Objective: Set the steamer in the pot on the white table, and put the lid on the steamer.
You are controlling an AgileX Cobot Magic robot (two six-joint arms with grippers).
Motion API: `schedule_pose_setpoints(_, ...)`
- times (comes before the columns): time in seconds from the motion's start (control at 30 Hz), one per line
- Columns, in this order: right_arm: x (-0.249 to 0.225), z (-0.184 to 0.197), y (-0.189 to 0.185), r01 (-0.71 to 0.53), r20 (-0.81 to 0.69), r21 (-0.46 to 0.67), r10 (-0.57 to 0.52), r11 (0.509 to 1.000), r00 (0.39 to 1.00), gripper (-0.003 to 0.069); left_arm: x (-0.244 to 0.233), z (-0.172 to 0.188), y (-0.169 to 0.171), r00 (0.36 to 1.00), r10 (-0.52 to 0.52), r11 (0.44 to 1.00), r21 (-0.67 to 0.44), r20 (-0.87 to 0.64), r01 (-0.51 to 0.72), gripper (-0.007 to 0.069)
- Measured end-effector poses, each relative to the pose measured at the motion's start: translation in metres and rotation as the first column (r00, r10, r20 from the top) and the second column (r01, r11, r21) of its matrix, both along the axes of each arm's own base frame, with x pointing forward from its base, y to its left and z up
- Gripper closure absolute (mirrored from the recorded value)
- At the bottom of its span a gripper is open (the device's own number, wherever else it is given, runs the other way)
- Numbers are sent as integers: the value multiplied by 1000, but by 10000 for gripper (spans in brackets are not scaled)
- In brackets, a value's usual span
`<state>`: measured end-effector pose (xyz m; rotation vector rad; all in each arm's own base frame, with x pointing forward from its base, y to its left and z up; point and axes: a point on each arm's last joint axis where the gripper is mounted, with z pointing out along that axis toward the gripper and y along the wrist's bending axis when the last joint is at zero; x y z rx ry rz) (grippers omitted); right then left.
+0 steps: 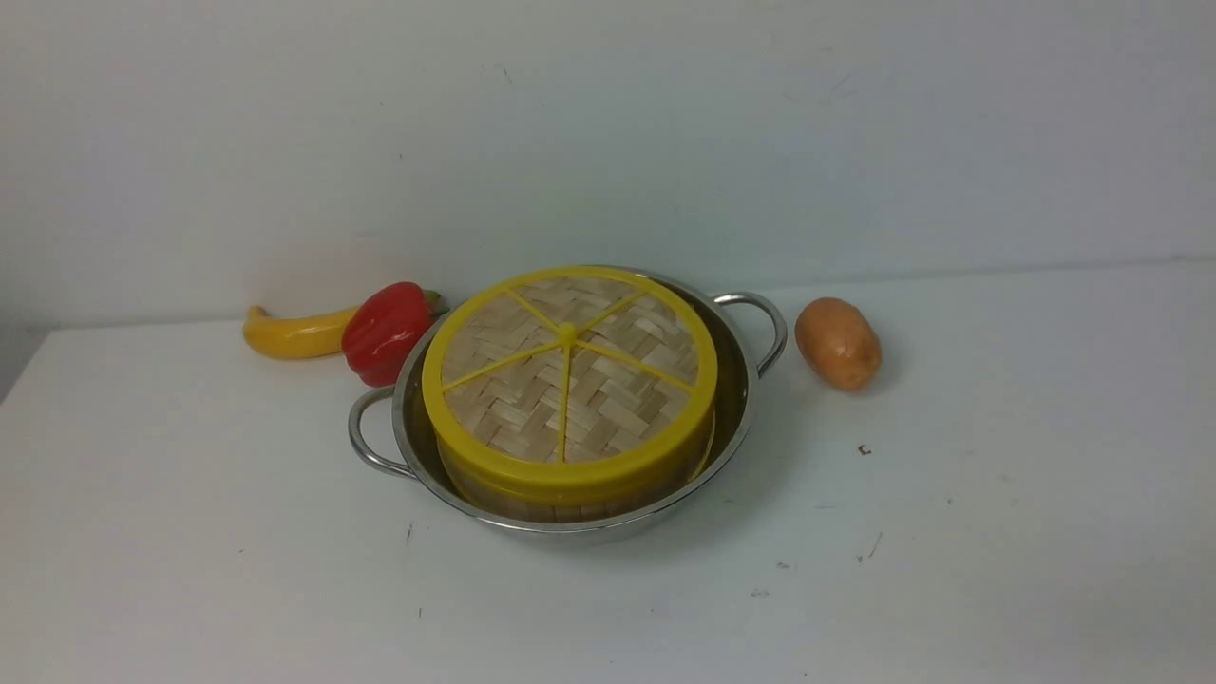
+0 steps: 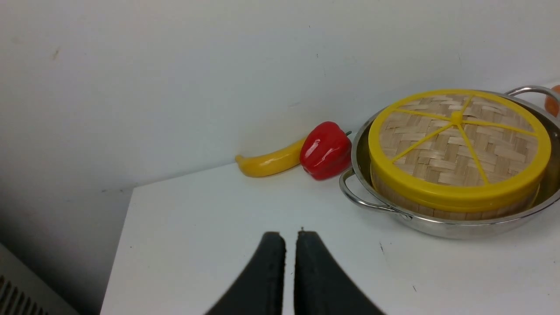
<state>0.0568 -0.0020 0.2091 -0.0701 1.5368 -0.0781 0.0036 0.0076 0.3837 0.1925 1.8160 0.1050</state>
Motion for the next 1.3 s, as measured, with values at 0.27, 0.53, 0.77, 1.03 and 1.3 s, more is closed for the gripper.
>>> schedule_pose_setpoints(0.27,0,0,0,24,41,72,-27,997,999,564,0,0,0,1000,0,1000,0,1,0,583)
schedule_pose_setpoints(0.53,-1,10,8,-72,139,58,63,996,988,544,0,0,0,1000,0,1000,0,1,0,573)
schedule_pose_setpoints(0.77,0,-2,1,15,12,80,-16,997,1000,523,0,0,0,1000,0,1000,0,1,0,563)
schedule_pose_setpoints(1.03,1,-5,2,4,-24,150,0,989,1000,501,0,0,0,1000,0,1000,0,1,0,552)
schedule_pose_setpoints(1.3,1,-5,2,2,-26,175,3,984,1000,481,0,0,0,1000,0,1000,0,1,0,542)
